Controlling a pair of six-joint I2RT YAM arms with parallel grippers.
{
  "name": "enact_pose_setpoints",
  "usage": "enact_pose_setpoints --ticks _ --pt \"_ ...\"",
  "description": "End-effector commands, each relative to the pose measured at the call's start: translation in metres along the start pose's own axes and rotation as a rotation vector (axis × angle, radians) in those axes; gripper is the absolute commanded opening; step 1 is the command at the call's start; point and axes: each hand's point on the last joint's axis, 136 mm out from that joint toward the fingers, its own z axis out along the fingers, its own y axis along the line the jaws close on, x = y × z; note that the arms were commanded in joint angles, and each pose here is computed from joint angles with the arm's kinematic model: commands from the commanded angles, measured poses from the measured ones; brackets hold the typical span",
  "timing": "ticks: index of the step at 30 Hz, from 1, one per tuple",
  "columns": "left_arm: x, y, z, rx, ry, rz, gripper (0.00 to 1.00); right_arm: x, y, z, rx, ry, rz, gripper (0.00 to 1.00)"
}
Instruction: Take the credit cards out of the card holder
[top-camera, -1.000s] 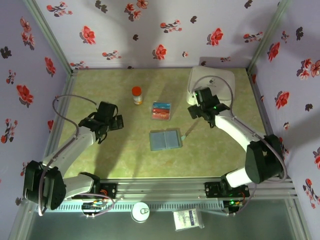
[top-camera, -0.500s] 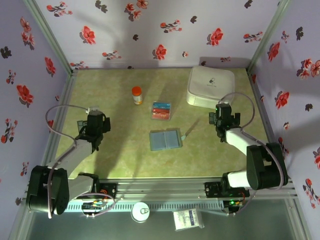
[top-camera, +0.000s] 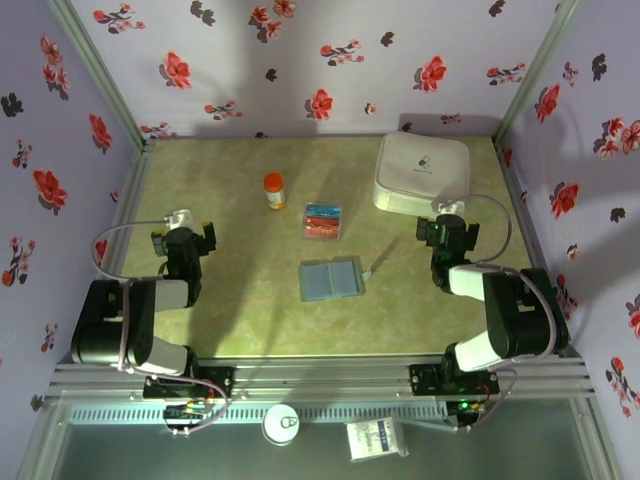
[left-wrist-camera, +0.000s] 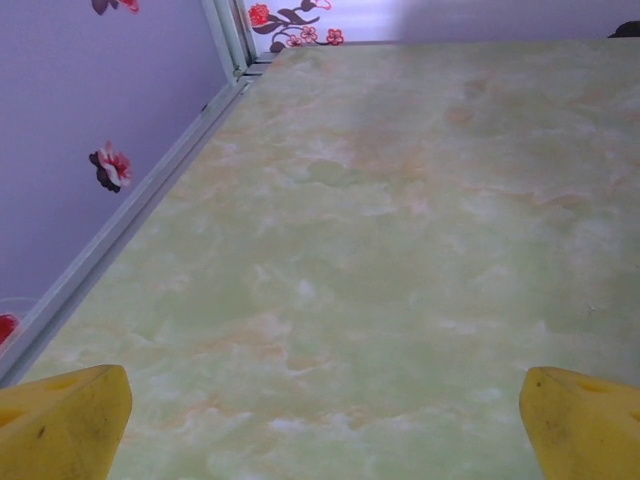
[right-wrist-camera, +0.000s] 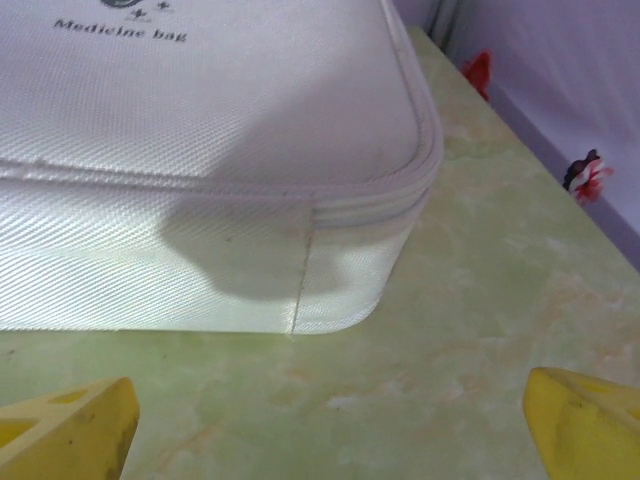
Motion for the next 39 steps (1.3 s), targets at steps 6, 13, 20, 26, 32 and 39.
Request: enact_pose_setpoints --ticks 6,13,20,26,32,39 --pt "-0.012 -0.021 0.009 0.123 -0.078 0.019 1.00 -0.013 0.004 0.002 -0.063 -0.069 0.070 0.99" --pt "-0.011 -0.023 0.015 0.139 -0.034 0.020 1.00 -0.009 0.004 0.003 -0.104 -0.081 0.091 0.99" --pt "-0.011 -0.021 0.016 0.127 -0.033 0.014 1.00 -0.001 0.007 0.008 -0.159 -0.080 0.114 0.99" --pt "-0.011 -0.018 0.015 0.114 -0.037 0.011 1.00 -0.001 0.003 0.009 -0.138 -0.077 0.120 0.99" --pt "-0.010 -0.024 0.014 0.140 -0.038 0.025 1.00 -0.002 0.003 0.009 -0.137 -0.078 0.120 0.99" --pt "-0.010 -0.024 0.014 0.141 -0.039 0.025 1.00 -0.001 0.004 0.009 -0.139 -0.077 0.116 0.99"
